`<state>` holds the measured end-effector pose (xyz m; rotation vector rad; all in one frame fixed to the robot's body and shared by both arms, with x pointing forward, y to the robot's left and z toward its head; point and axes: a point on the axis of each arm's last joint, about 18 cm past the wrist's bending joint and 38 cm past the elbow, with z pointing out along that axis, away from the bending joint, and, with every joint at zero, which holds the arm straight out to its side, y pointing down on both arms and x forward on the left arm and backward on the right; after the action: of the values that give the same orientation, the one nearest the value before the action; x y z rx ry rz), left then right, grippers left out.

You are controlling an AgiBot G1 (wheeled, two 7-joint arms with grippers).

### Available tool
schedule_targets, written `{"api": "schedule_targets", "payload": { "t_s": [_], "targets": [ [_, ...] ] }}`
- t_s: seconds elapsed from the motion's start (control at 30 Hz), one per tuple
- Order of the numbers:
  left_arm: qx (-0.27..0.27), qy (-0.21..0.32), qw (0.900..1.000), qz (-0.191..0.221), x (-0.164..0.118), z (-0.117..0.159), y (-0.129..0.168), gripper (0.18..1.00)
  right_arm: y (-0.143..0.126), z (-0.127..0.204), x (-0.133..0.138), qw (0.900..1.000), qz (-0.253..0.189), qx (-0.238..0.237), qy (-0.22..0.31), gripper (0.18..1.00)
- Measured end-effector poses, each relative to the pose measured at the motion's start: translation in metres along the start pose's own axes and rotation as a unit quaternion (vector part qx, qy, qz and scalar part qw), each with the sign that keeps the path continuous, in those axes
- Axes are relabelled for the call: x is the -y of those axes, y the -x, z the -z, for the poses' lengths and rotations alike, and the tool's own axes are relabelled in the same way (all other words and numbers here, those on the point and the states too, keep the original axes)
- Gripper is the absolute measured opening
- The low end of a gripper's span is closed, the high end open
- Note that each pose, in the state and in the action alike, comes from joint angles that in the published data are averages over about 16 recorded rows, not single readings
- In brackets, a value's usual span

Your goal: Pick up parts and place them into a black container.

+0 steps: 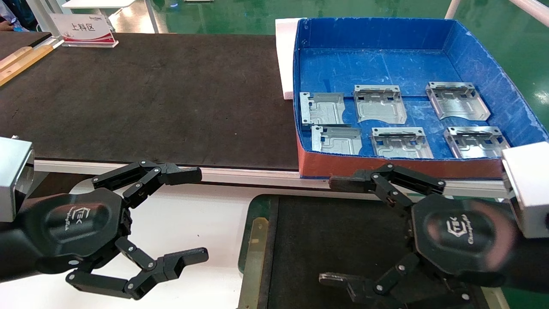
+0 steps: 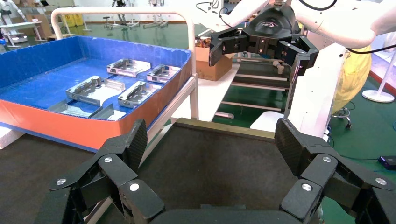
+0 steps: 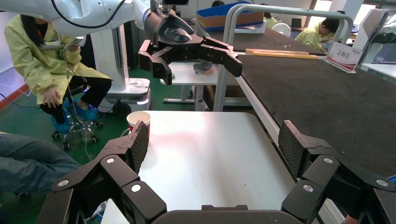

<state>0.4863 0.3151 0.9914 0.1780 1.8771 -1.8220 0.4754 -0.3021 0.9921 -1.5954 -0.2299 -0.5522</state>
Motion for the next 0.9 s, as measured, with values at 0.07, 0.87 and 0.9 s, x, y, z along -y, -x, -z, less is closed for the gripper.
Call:
{"api": "schedule_targets", "payload": {
  "t_s": [0.07, 0.87, 0.9],
  "targets": [
    [0.0, 0.0, 1.0, 0.0, 0.0, 0.0, 0.0, 1.001, 0.0, 0.0, 0.0, 1.0, 0.0, 0.0, 0.0, 1.0],
    [0.0, 0.0, 1.0, 0.0, 0.0, 0.0, 0.0, 0.974, 0.0, 0.0, 0.0, 1.0, 0.0, 0.0, 0.0, 1.0],
    [0.0, 0.0, 1.0, 0.0, 0.0, 0.0, 0.0, 0.968, 0.0, 0.0, 0.0, 1.0, 0.0, 0.0, 0.0, 1.0]
  ]
}}
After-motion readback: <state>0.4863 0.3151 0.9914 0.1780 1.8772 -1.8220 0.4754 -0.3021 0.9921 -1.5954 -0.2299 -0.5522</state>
